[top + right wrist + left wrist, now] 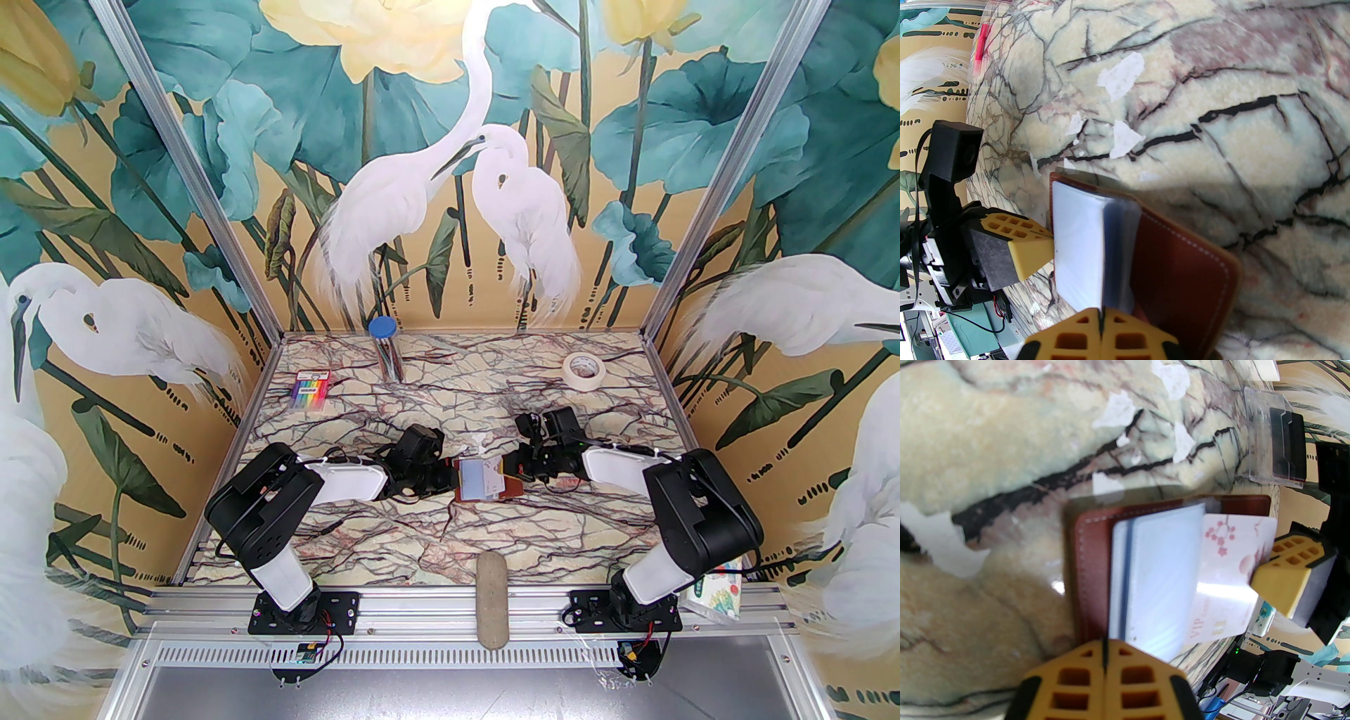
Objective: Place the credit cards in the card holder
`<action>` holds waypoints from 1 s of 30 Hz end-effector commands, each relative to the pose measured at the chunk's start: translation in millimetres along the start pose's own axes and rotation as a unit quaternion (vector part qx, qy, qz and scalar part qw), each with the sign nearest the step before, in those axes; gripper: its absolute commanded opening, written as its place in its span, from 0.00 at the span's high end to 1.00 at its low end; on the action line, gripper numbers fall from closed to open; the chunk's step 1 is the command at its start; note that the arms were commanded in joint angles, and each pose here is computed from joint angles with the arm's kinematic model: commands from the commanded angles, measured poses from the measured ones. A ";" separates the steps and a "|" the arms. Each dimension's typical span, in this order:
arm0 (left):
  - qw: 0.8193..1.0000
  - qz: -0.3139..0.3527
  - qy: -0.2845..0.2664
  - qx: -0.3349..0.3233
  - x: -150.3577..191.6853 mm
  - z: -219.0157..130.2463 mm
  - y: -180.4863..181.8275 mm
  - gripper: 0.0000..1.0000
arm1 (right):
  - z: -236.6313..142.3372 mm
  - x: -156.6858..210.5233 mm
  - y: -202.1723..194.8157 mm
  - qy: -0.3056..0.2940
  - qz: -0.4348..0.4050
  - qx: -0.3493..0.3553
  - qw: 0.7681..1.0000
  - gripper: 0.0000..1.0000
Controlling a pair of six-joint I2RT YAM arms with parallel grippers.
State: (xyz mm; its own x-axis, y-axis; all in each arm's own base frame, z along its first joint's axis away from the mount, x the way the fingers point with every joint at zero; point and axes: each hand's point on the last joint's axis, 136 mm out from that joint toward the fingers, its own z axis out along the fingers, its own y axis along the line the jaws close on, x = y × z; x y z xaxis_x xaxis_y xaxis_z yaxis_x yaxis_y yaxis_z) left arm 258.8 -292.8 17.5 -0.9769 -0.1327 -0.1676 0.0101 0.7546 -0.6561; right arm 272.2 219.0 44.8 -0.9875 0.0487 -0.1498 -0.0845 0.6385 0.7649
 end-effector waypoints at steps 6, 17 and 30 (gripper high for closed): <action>0.992 -0.039 0.035 -0.119 31.6 0.4 64.6 0.96 | 8.7 2.7 -14.7 0.008 0.019 0.012 1.000 1.00; 0.991 -0.041 0.036 -0.125 32.2 0.6 66.7 0.96 | 16.9 9.8 -30.5 0.028 0.030 0.033 0.999 1.00; 0.990 -0.041 0.035 -0.126 31.6 1.0 67.2 0.96 | 25.9 11.9 -31.0 0.045 0.021 0.042 0.998 1.00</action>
State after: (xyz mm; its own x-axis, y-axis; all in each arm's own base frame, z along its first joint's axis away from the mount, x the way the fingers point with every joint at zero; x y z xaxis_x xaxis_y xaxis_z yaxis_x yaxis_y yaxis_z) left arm 258.2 -291.9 16.6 -0.9772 -0.1336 -0.1652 0.0065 0.7584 -0.6517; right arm 275.7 224.0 25.1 -0.9940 0.0253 -0.1063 -0.0653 0.6428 0.7633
